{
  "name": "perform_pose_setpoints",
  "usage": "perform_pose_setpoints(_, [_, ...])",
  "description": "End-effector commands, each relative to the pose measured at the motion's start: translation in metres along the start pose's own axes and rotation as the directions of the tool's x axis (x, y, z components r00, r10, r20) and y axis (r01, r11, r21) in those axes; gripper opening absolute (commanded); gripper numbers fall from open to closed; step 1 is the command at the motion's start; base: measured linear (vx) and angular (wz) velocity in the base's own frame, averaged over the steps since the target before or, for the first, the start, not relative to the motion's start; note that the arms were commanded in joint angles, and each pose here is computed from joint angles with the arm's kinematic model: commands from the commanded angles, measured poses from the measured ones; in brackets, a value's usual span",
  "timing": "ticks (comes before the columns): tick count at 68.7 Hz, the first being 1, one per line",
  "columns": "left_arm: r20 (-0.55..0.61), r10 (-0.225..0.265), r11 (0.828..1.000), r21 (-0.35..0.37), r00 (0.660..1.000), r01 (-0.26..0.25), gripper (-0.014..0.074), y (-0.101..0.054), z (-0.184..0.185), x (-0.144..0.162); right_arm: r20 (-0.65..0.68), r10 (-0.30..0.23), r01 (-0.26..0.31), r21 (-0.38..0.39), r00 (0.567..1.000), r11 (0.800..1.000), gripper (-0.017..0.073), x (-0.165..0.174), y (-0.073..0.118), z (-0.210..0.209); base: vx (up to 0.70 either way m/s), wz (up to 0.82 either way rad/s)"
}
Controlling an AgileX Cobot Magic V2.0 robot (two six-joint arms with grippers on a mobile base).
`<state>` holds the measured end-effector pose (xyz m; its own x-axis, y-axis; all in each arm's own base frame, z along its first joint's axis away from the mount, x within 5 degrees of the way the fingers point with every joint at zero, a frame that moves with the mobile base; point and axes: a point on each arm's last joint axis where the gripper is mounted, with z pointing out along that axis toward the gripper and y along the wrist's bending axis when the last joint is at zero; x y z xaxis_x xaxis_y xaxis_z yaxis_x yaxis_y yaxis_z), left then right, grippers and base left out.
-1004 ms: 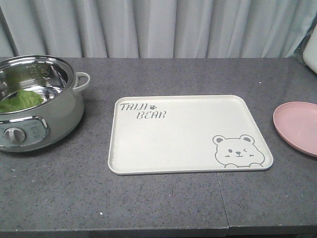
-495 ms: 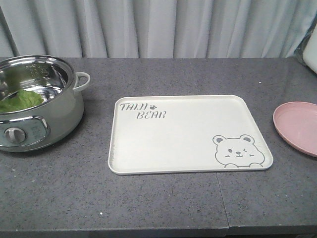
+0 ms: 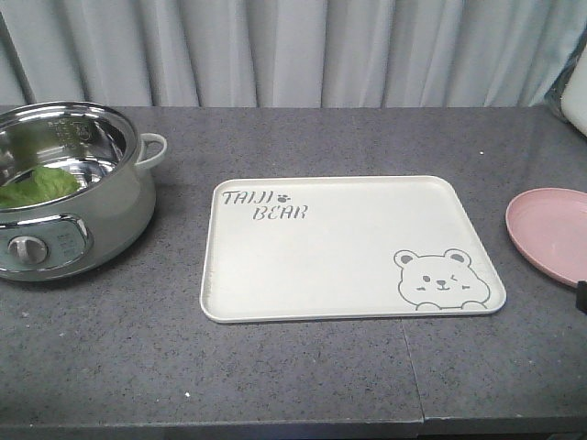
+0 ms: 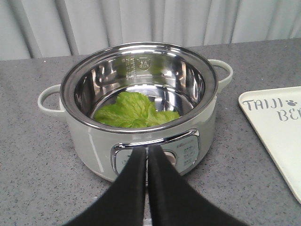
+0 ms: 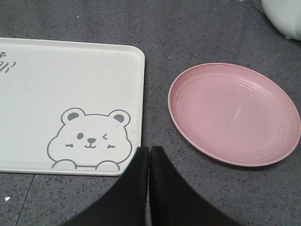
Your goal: Transfer vegetables to tray and serve
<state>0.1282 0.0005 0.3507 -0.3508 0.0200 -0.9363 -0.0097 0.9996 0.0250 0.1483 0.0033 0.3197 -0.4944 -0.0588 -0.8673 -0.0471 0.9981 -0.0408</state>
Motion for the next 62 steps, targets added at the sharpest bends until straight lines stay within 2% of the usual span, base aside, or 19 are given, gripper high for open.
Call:
perform_pose_setpoints(1, [0.108, -0.008, 1.0, 0.005, 0.994, 0.008, -0.0006, -0.0001, -0.0051, -0.0173, 0.091, -0.004, 0.003, 0.002, 0.996, 1.0, -0.0006, -0.015, -0.0005, -0.0046, 0.0, 0.0])
perform_pose_setpoints(11, [0.11, -0.008, 1.0, 0.005, 0.994, 0.008, -0.0003, -0.0001, -0.0051, -0.0175, 0.094, -0.001, 0.001, 0.002, 0.996, 1.0, -0.0003, -0.0153, -0.0005, -0.0047, 0.0, 0.0])
perform_pose_setpoints(17, [0.102, -0.011, 1.0, 0.005, 0.995, 0.011, 0.003, 0.0, -0.005, -0.0168, 0.095, 0.008, -0.008, 0.003, 0.995, 1.0, 0.0027, -0.0154, -0.0007, -0.0047, 0.0, 0.0])
perform_pose_setpoints(22, [0.092, -0.011, 1.0, 0.004, 0.996, 0.011, 0.0097, 0.0, -0.0049, -0.0159, 0.095, 0.001, -0.002, 0.008, 0.996, 1.0, 0.0115, -0.0153, -0.001, -0.0047, 0.0, 0.0])
perform_pose_setpoints(35, [0.065, -0.007, 1.0, 0.002, 0.998, 0.007, 0.0404, 0.0002, -0.0047, -0.0135, 0.104, -0.008, 0.006, 0.012, 0.995, 1.0, 0.0463, -0.0162, -0.0014, -0.0048, 0.0, 0.0])
perform_pose_setpoints(43, [0.065, -0.007, 1.0, 0.002, 0.998, 0.007, 0.0526, 0.0002, -0.0047, -0.0135, 0.102, -0.008, 0.006, 0.012, 0.995, 1.0, 0.0582, -0.0159, -0.0014, -0.0052, 0.0, 0.0])
perform_pose_setpoints(53, [0.065, -0.017, 1.0, 0.006, 0.998, 0.017, 0.0558, -0.0001, -0.0047, -0.0135, 0.101, -0.007, 0.006, 0.012, 0.995, 1.0, 0.0603, -0.0159, -0.0013, -0.005, 0.0, 0.0])
perform_pose_setpoints(62, [0.113, -0.07, 0.997, 0.039, 0.991, 0.066, 0.0556, -0.0026, -0.0042, -0.0183, 0.101, -0.006, 0.005, 0.012, 0.995, 1.0, 0.0578, -0.0159, -0.0013, -0.005, 0.0, 0.0])
